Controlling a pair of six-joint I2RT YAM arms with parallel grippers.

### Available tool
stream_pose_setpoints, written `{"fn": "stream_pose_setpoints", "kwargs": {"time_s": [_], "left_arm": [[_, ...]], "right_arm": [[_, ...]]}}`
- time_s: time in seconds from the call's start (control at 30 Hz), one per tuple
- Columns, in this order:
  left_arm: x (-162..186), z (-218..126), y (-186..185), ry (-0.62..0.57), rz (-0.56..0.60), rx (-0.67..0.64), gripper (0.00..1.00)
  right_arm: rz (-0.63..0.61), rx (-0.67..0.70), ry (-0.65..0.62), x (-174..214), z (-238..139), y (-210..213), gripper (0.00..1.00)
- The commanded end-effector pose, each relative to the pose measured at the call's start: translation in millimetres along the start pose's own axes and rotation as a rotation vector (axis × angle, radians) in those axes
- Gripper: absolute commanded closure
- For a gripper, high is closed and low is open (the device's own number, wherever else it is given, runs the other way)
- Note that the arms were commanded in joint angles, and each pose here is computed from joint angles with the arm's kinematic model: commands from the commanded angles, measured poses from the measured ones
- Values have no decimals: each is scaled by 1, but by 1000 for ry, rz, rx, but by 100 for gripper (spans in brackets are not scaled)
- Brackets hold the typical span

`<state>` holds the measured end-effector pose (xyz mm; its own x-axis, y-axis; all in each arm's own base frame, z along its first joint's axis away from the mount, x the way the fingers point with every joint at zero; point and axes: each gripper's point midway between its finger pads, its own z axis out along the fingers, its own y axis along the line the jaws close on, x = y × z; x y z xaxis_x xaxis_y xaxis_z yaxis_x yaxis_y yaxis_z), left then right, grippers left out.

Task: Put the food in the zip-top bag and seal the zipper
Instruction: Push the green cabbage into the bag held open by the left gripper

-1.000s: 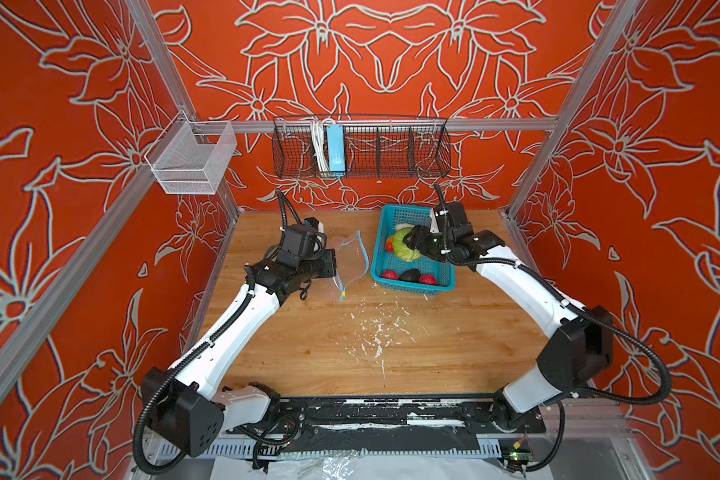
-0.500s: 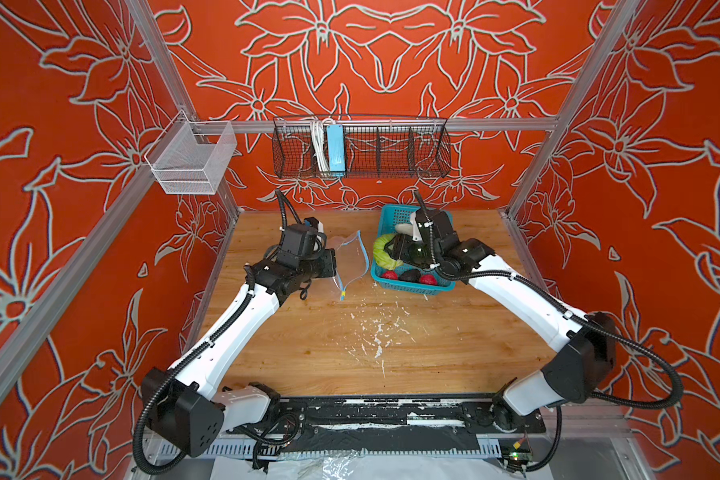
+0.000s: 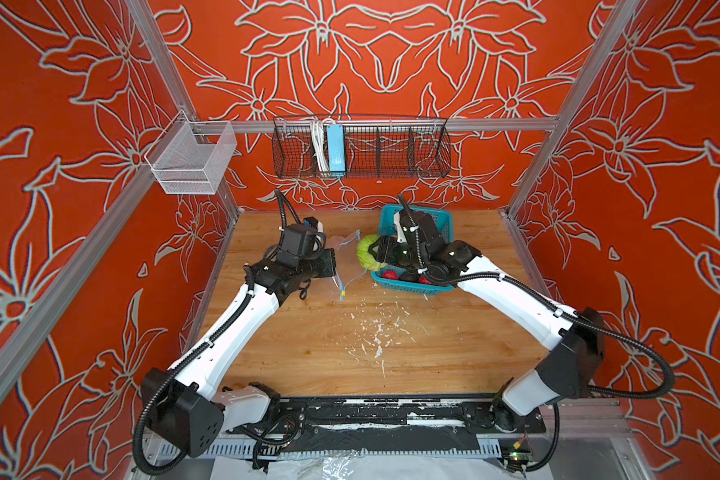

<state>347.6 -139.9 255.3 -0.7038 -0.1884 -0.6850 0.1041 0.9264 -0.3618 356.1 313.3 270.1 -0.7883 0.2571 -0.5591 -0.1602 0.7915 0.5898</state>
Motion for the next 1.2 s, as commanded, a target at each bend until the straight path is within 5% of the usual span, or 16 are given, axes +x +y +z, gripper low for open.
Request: {"fn": "stream_pose_setpoints", "kwargs": {"time_s": [0.0,1.17], "left_arm": [[-3,-5,0,-20,3,11,100],[-4,-9,-3,-26,-2,27,100]], "right_arm": [[-2,-44,-50,-13,-1,24,37],[-37,-52,41,21,43,45,37]]}}
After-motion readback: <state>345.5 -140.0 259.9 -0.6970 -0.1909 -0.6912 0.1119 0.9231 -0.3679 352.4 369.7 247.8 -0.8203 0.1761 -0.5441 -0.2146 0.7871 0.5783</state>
